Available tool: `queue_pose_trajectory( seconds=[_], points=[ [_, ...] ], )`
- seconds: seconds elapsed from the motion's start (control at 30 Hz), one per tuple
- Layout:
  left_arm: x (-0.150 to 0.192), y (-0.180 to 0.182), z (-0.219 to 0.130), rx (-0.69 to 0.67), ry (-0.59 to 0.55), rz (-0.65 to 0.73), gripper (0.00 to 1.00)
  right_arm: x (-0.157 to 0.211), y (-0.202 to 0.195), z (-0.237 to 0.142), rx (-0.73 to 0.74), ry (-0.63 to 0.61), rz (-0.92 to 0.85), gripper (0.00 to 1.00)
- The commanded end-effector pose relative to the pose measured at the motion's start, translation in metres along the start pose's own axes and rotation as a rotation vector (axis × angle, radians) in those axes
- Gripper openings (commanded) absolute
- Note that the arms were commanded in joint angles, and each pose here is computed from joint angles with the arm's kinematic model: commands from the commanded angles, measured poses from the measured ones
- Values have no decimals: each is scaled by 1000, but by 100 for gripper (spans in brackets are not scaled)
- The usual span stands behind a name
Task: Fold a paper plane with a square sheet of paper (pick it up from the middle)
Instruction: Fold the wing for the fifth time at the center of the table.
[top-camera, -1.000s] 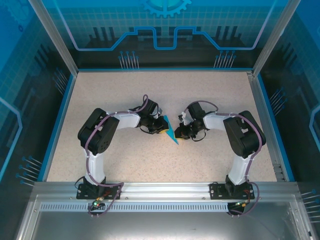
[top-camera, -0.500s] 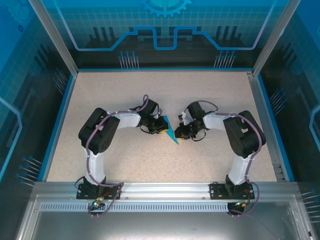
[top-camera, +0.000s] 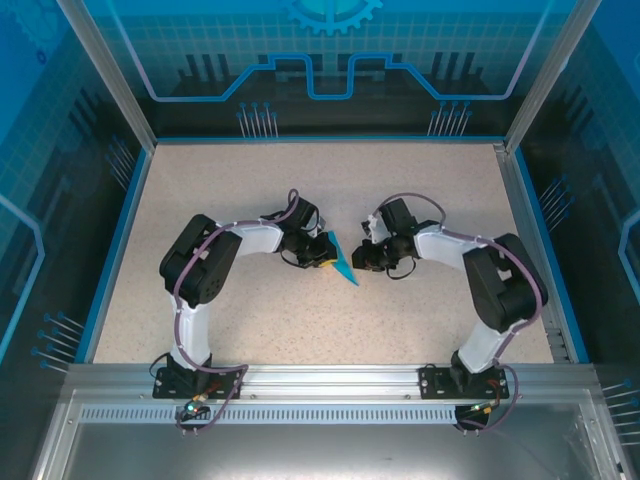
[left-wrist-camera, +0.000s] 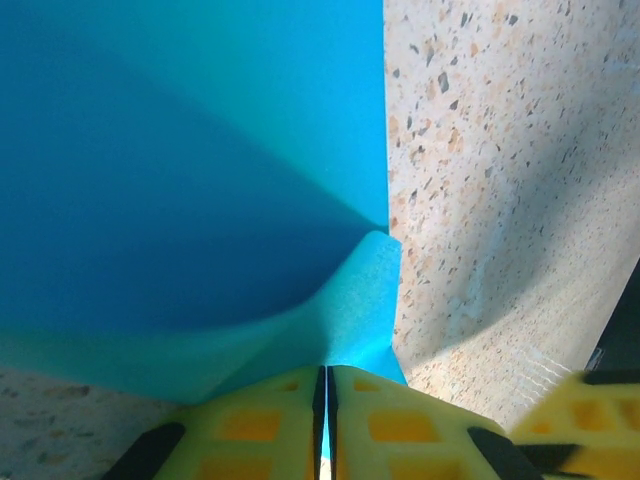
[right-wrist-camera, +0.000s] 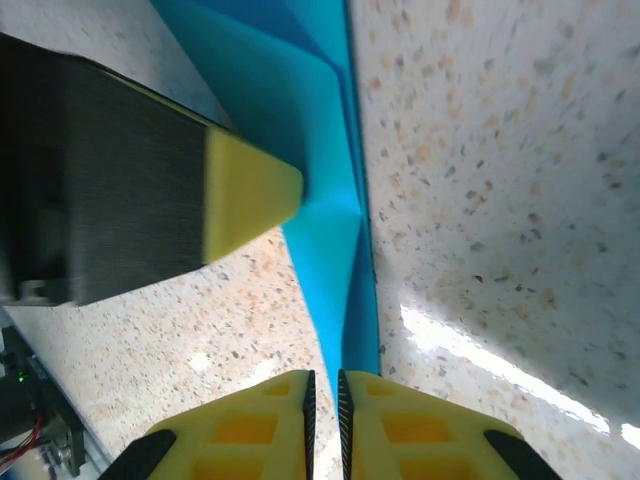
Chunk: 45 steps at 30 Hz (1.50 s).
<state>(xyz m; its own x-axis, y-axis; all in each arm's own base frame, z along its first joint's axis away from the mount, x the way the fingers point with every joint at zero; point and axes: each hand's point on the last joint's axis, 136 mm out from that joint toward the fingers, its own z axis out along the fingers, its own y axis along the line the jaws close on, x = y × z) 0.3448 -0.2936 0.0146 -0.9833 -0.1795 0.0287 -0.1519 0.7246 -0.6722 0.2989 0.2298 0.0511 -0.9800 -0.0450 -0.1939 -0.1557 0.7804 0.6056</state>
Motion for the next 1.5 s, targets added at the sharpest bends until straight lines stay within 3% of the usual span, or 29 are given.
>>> queue_pose_trajectory(
  seconds=[0.0, 0.3, 0.8, 1.47],
  points=[
    [9, 25, 8, -94, 30, -16, 13, 2, 2, -8, 88, -27, -41, 18],
    [9, 28, 9, -105, 31, -26, 12, 4, 37, 29, 21, 88, -108, 12],
    [4, 29, 8, -131, 17, -48, 13, 26, -2, 44, 159, 210, -55, 9],
    [4, 42, 7, -198, 12, -69, 13, 43, -18, 34, 160, 248, -26, 9]
  ],
)
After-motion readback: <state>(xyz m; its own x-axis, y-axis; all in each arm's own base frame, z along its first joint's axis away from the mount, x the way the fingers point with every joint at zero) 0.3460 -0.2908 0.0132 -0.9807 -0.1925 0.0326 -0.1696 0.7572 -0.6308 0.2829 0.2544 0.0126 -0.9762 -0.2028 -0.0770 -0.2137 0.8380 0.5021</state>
